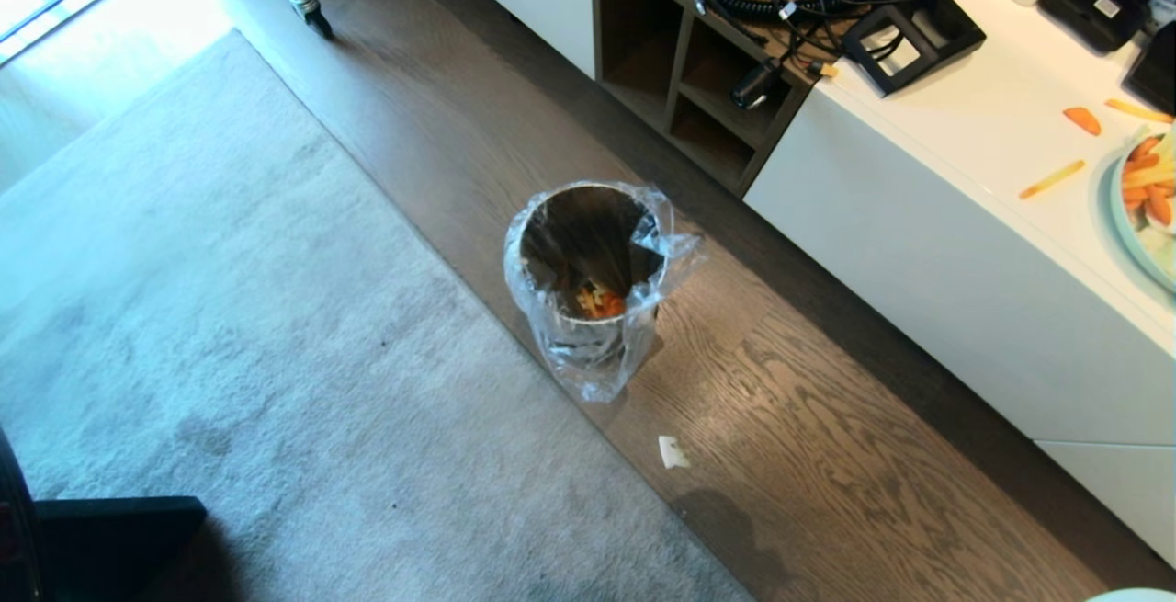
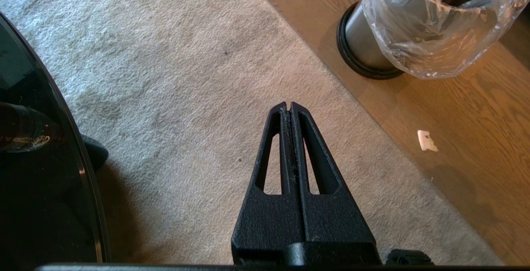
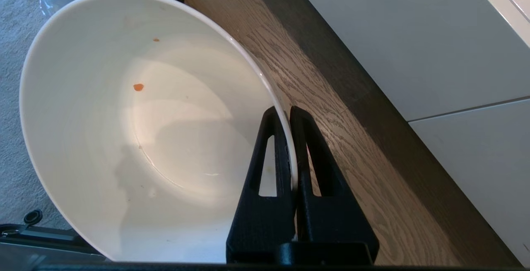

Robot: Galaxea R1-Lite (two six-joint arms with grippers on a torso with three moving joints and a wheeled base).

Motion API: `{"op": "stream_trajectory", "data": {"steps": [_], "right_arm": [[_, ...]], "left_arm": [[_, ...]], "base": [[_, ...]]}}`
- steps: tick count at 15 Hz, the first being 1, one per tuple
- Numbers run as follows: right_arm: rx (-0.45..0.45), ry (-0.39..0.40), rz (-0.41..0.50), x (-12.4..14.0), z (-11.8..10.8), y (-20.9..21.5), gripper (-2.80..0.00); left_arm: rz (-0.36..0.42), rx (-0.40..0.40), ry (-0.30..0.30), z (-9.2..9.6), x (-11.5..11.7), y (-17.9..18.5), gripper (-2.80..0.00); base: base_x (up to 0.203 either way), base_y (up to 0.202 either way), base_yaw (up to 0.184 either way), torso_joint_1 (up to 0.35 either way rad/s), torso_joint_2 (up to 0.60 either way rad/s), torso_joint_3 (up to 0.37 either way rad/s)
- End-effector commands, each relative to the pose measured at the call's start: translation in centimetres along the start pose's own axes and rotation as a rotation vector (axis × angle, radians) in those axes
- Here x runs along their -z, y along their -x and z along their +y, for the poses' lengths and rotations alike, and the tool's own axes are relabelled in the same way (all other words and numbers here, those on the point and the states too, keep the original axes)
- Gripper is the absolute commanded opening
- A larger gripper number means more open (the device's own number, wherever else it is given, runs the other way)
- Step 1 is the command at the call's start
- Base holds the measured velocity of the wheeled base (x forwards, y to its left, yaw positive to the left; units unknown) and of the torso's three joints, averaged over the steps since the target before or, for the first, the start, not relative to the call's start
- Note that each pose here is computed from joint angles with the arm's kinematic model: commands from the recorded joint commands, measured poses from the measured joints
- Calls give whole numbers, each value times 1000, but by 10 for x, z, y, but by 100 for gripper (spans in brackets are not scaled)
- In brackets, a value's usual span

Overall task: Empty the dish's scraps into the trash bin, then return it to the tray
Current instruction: Put the bowl back to the table

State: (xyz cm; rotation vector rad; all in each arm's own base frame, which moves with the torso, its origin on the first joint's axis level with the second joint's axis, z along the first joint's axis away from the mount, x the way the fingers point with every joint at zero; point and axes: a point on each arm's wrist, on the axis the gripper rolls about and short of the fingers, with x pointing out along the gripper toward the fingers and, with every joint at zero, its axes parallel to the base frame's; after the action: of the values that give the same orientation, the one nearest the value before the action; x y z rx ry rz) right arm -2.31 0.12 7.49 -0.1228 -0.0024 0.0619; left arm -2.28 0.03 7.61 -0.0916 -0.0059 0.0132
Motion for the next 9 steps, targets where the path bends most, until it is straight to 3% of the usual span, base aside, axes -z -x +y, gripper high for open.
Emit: {"op": "stream_trajectory", "data": {"steps": [1, 9], "right_arm": [[-1, 1, 3, 0, 0, 0, -280], [-1, 1, 3, 0, 0, 0, -280]], "left_arm": [[-1, 0, 0, 0, 0, 0, -280], [-1, 0, 0, 0, 0, 0, -280]], "base": [[0, 0, 0, 0, 0, 0], [0, 0, 0, 0, 0, 0]]}}
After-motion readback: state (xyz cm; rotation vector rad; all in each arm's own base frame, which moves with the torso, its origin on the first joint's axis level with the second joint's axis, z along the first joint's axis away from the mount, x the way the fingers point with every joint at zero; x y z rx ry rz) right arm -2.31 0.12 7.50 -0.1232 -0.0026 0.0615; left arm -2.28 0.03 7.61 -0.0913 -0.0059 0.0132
